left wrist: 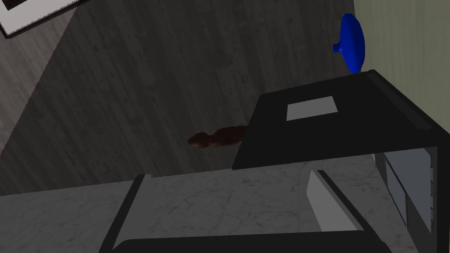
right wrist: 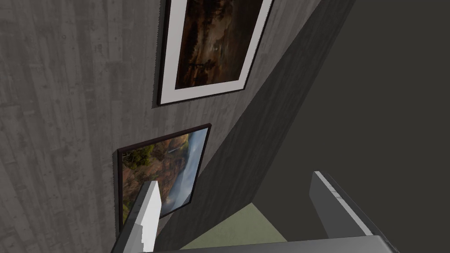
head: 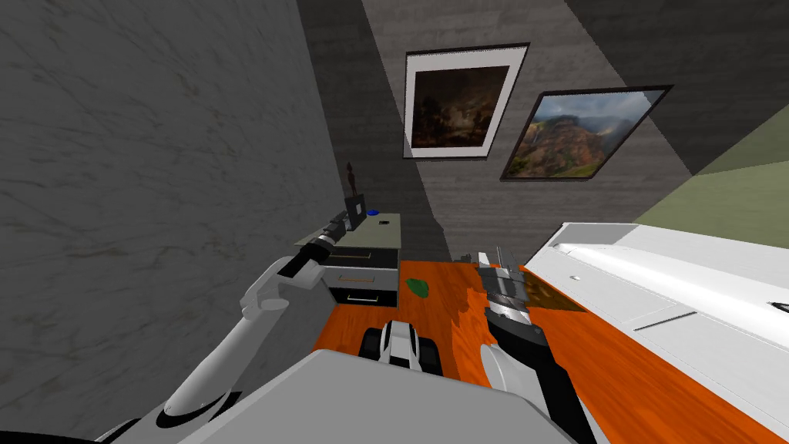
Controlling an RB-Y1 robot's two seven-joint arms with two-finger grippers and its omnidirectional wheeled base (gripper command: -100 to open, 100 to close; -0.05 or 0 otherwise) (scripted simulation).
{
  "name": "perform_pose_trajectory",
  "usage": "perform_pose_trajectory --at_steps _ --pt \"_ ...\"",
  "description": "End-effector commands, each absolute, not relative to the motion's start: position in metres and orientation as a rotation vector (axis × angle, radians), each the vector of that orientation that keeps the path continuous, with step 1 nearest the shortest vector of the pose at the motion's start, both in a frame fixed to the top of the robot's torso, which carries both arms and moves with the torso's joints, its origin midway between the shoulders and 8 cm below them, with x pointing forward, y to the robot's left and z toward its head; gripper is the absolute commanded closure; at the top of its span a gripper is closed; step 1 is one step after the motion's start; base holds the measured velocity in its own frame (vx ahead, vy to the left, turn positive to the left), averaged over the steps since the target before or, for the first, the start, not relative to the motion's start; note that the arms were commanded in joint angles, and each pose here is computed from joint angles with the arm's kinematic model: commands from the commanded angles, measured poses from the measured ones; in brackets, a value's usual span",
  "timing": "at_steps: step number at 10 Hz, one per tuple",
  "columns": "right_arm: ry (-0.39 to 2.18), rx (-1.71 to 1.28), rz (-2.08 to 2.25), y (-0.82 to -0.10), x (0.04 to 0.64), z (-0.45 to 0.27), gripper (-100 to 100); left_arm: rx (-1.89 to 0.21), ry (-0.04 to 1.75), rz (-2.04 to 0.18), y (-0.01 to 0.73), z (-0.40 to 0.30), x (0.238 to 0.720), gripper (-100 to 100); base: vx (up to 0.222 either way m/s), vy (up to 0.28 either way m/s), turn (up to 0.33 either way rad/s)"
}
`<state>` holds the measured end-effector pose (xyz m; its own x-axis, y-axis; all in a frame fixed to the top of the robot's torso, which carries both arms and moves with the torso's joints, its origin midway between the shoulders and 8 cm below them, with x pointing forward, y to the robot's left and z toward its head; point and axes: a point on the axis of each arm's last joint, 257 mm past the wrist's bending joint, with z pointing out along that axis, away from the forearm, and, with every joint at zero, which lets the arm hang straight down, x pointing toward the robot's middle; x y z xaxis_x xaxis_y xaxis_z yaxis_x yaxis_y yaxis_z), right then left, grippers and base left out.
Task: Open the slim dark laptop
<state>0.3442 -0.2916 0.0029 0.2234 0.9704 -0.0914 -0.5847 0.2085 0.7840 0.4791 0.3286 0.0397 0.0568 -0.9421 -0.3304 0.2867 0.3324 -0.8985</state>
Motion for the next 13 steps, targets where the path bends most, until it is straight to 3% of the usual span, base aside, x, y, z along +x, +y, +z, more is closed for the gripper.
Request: perform_pose_trajectory --at_steps 1,13 --pt "0.675 0.701 1.204 -0.292 0.344 0.003 0 -0.771 1.148 -1.038 0.339 0.041 0.486 -100 0.015 -0.013 -0.071" --pt "0.675 0.701 1.204 -0.292 0.344 0.003 0 -0.934 1.2 -0.65 0.456 0.052 0.503 -100 0.043 -0.012 -0.074"
